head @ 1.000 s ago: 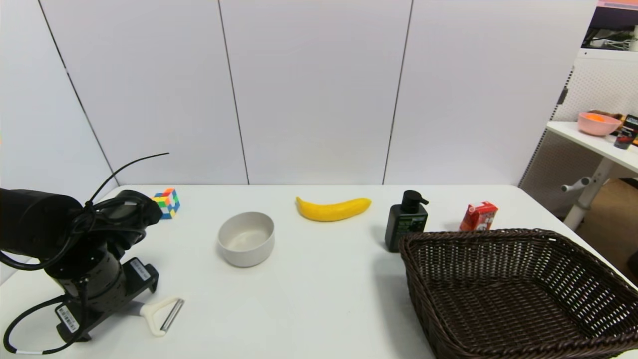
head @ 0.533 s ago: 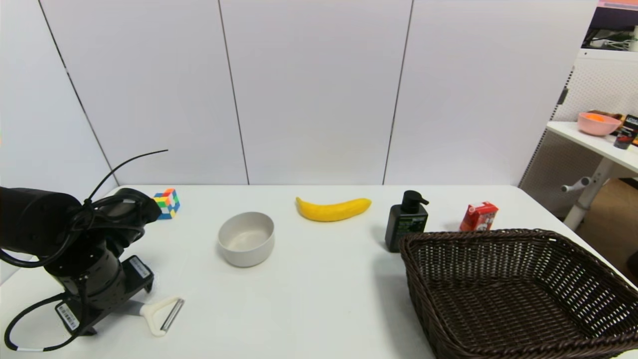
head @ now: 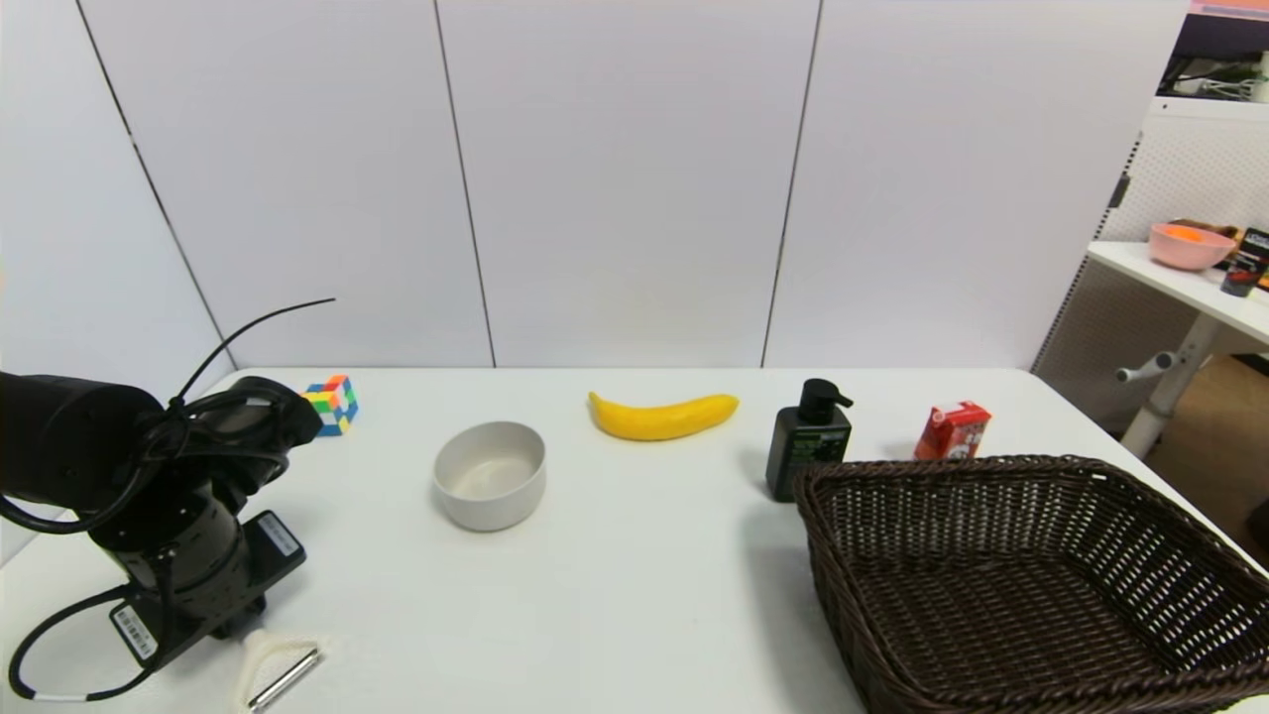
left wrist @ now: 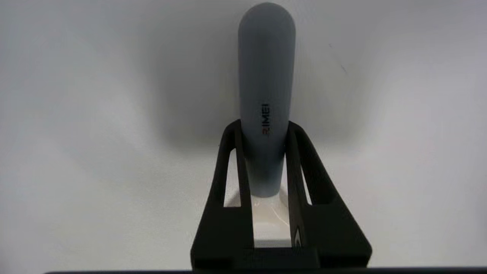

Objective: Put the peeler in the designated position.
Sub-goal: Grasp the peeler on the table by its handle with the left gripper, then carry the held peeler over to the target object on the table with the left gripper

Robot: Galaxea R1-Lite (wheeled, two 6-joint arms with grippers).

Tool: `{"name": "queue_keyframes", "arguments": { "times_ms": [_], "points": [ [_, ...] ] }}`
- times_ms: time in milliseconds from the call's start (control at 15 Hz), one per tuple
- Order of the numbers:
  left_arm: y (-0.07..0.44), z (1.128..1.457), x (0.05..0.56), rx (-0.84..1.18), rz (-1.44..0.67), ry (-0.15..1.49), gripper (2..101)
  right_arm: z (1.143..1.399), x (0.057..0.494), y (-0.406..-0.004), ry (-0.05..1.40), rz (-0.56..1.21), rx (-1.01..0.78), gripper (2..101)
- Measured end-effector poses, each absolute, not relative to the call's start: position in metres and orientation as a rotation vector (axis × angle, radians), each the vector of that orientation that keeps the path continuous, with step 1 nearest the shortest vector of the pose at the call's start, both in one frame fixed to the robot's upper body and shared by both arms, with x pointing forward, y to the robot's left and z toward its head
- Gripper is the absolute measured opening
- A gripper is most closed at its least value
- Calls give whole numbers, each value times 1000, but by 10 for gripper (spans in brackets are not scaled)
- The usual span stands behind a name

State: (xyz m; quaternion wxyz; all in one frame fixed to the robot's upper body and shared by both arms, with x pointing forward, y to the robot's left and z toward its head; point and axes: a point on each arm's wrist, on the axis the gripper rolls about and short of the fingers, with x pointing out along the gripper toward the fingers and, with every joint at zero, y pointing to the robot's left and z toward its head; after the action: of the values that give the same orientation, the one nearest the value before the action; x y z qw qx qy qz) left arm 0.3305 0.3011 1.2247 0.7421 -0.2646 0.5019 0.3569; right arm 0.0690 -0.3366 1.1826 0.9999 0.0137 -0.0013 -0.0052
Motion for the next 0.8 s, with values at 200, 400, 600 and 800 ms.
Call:
{"name": "queue_keyframes", "arguments": {
  "times_ms": [200,400,600,800],
  "points": [
    [301,1226,331,-582,780,1093,170,1183,69,-337,-3,-11,27,980],
    [300,1238,336,-593,748,1053,170,1183,69,-337,-3,-11,27,980],
    [298,1260,344,-553,667,990,170,1183,69,-337,-3,-11,27,980],
    [297,1287,353,-435,551,925,170,1183,69,-337,-3,-11,27,980]
  ]
}}
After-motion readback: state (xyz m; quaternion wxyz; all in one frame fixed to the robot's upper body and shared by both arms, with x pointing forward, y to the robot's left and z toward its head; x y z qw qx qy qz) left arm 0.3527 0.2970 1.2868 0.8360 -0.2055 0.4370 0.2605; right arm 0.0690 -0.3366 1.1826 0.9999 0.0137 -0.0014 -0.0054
